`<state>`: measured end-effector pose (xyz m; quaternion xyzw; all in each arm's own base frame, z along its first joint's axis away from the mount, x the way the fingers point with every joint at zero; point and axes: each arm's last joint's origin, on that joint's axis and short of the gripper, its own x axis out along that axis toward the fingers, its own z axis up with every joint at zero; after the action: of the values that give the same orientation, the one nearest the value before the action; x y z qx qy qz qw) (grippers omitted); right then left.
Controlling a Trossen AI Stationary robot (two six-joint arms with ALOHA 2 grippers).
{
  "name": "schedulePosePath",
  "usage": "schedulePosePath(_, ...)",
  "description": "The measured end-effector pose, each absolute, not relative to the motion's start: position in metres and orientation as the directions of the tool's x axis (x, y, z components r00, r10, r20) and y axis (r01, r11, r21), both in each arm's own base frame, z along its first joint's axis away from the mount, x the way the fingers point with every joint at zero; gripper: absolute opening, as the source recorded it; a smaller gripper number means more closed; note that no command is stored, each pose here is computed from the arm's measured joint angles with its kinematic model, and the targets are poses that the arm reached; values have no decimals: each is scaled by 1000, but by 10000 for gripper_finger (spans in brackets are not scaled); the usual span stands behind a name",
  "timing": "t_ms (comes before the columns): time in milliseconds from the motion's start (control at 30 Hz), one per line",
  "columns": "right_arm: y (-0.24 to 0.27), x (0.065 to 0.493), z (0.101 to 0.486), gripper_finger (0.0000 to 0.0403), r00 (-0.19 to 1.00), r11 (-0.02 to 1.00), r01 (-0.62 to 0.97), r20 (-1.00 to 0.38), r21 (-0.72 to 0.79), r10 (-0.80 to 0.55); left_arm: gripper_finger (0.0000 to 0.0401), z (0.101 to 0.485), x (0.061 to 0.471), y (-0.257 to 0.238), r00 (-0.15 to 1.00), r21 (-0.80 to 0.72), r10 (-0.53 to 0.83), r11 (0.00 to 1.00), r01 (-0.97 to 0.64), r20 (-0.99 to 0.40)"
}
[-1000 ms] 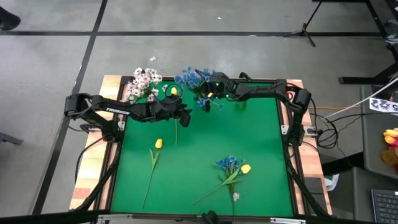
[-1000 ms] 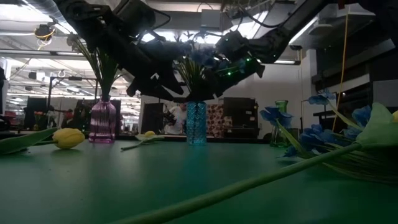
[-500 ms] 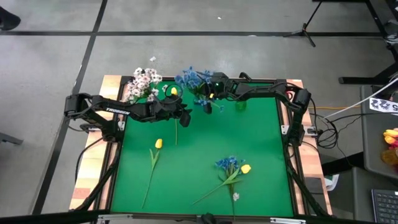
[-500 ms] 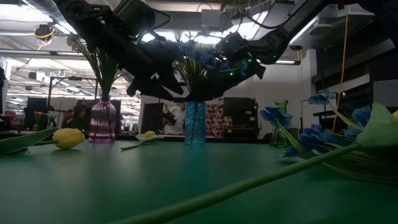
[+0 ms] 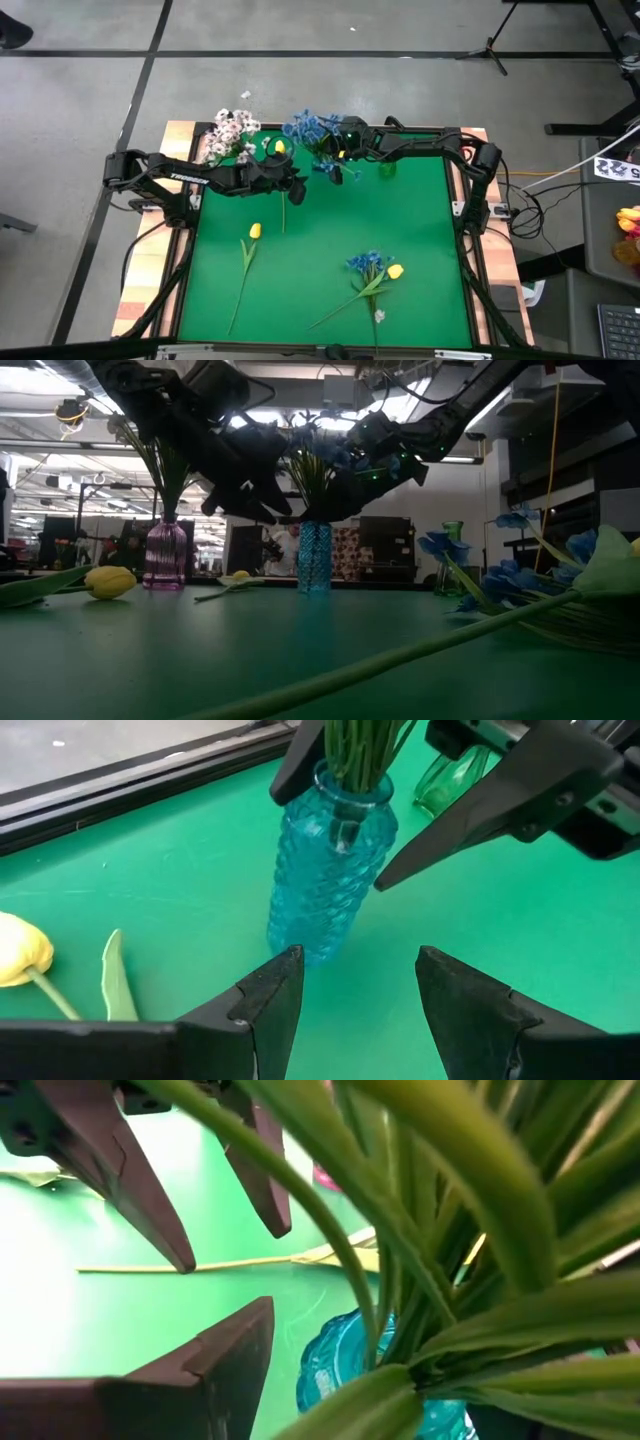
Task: Sort flowers into vase by color
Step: Adjust the blue flowers in the blue vase
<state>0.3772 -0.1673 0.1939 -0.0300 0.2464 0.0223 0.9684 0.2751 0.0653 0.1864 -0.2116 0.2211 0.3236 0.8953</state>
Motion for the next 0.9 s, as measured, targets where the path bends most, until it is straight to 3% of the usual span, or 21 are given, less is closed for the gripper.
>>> schedulePosePath(900,-174,356,207,276,814,988,-57,-579,-145,-38,192,185,274,65,683,-224,484,702,-676,-546)
